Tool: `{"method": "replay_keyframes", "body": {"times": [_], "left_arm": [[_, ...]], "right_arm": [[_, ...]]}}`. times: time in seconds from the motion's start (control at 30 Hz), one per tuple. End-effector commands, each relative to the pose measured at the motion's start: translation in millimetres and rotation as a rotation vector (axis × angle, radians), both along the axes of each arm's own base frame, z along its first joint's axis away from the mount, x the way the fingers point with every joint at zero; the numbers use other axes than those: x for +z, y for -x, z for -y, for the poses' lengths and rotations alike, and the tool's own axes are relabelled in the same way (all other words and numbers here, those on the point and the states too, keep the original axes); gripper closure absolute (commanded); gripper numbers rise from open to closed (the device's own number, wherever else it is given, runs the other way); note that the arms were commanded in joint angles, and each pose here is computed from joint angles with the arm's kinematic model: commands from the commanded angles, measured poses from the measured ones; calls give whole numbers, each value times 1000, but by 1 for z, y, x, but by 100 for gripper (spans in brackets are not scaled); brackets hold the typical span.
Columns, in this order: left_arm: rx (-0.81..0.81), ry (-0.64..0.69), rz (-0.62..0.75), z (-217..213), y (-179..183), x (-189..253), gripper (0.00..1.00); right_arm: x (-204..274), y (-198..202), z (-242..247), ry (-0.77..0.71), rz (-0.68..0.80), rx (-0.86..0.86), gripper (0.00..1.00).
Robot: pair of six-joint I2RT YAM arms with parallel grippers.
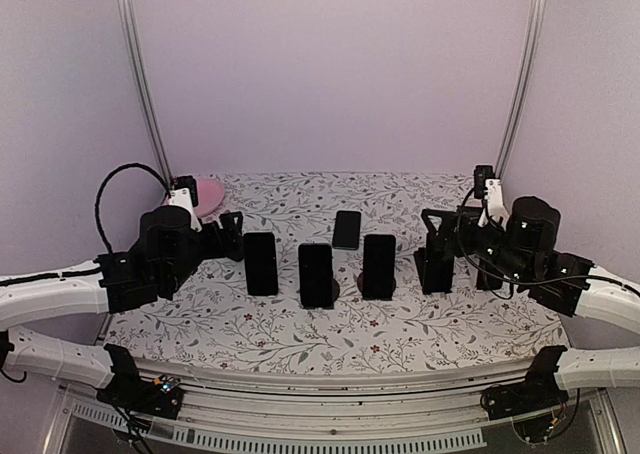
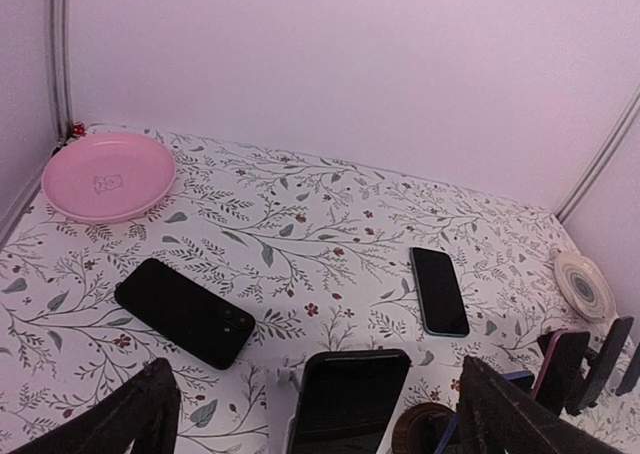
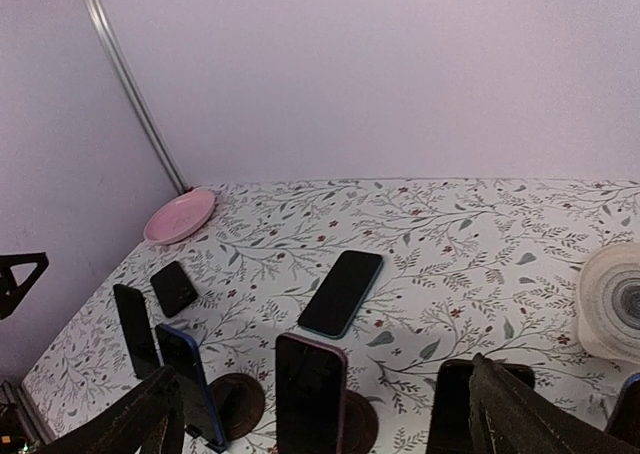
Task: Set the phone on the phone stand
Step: Reset both arms
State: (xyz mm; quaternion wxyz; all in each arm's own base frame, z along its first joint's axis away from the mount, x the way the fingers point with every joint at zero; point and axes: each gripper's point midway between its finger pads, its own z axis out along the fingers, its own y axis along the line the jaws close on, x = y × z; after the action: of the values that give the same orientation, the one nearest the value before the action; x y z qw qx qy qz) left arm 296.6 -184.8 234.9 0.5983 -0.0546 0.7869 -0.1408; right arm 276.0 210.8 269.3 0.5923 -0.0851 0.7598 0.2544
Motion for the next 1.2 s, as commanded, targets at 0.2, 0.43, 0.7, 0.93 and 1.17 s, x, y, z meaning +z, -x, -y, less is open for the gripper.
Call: {"method": "replay_keyframes", "body": {"times": [0.2, 0.43, 0.7, 0.93, 1.17], "left_arm": [[89, 13, -64, -61, -16, -37, 3], [193, 29, -68, -99, -32, -58, 3], [338, -12, -52, -143, -46, -67, 3], [458, -82, -8, -175, -50, -66, 3], [514, -91, 75, -196, -53, -51, 3]], "right_arm": [[-20, -50, 148, 31, 45, -476, 1], [-61, -74, 241, 0, 36, -716, 1], [-89, -71, 280, 61, 121, -862, 1], [-95, -67, 276, 63, 236, -840, 1], [-98, -75, 262, 102, 242, -753, 1]]}}
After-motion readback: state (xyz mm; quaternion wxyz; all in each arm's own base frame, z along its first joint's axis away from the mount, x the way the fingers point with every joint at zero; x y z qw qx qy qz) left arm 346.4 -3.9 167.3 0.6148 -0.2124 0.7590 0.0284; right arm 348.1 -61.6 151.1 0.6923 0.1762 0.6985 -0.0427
